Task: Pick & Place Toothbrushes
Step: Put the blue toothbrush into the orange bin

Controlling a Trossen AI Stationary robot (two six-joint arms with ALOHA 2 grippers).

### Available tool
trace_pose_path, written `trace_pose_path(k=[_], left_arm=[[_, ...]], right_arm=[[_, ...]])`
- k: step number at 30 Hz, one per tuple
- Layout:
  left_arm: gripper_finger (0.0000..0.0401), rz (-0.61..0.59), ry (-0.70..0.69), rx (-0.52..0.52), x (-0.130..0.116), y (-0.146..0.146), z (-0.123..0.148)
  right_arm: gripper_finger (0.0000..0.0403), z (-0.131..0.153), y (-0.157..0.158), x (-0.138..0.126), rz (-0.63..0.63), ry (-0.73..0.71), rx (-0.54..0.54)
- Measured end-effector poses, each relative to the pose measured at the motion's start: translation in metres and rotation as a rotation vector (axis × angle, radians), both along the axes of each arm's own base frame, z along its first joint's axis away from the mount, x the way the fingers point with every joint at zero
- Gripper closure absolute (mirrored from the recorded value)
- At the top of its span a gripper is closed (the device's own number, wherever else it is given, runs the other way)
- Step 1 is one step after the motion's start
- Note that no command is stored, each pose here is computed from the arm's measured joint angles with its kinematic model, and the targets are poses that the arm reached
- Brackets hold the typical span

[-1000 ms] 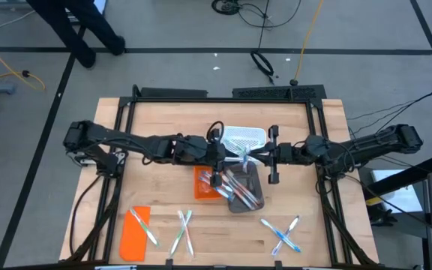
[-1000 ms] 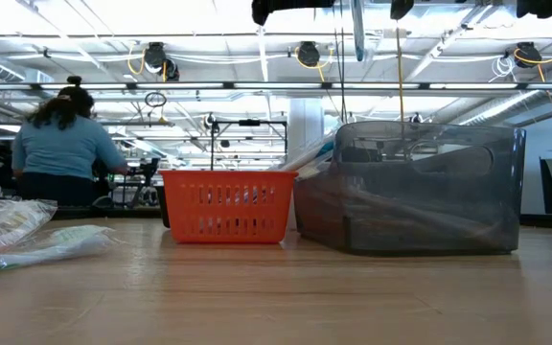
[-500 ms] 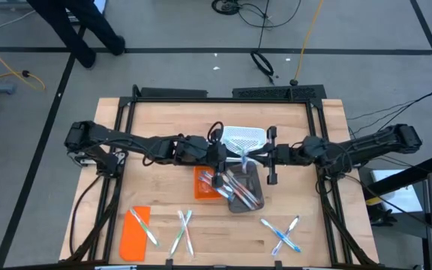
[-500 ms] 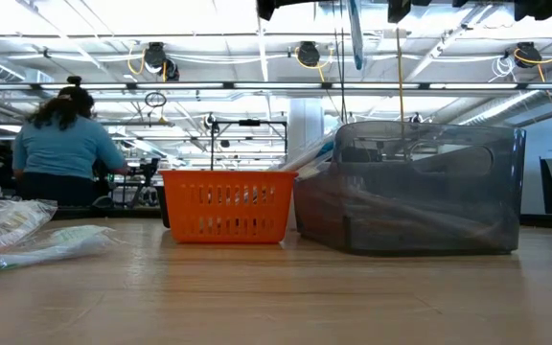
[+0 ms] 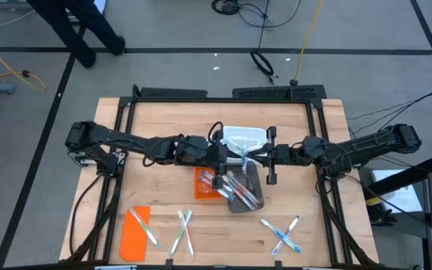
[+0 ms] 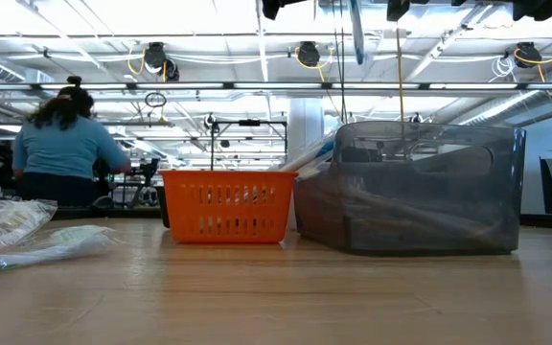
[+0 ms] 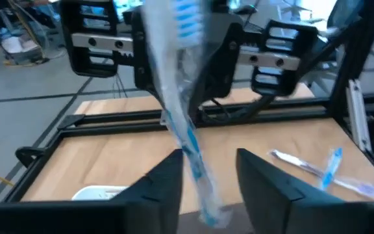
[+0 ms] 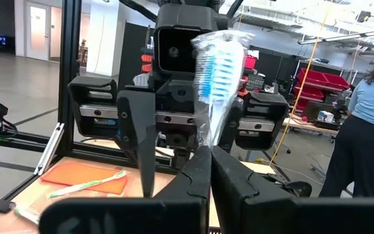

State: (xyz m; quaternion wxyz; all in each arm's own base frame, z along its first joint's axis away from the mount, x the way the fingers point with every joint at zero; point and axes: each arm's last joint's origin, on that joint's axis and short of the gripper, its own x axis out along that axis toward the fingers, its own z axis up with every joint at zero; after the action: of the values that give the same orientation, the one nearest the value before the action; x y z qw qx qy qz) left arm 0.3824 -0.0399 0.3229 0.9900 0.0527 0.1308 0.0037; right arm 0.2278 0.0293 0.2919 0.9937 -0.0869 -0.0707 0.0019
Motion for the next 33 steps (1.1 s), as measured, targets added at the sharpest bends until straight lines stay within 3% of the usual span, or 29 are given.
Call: trace_pose_path(k=[7,13,18,26,33], left_arm=[[0.0175,0.031,-0.047,-0.013,0.006,0.001,0.0],[0.0162,0.038,-0.049,-0.015,0.01,0.003,-0.005],[0.0218,0.053,-0.03,-0.053,0.012,0.005,-0.009],[0.0384,0.045,-0.031,-0.038,0.012,0.005,-0.009],[0.0393,0.047,-0.01,-0.03,0.011,0.005,-0.011]], right_arm=[[0.0403,0.001,0.0,0.0,0.014,-0.009,-0.002],[0.0403,-0.002,0.004,0.006,0.055,-0.023,-0.012],[0.0403,-0.005,0.004,0.009,0.05,-0.009,-0.015],[0.0403,-0.006,0.003,0.009,0.045,-0.003,-0.015],[0.0403,-0.008,0.003,0.009,0.045,0.018,-0.018]])
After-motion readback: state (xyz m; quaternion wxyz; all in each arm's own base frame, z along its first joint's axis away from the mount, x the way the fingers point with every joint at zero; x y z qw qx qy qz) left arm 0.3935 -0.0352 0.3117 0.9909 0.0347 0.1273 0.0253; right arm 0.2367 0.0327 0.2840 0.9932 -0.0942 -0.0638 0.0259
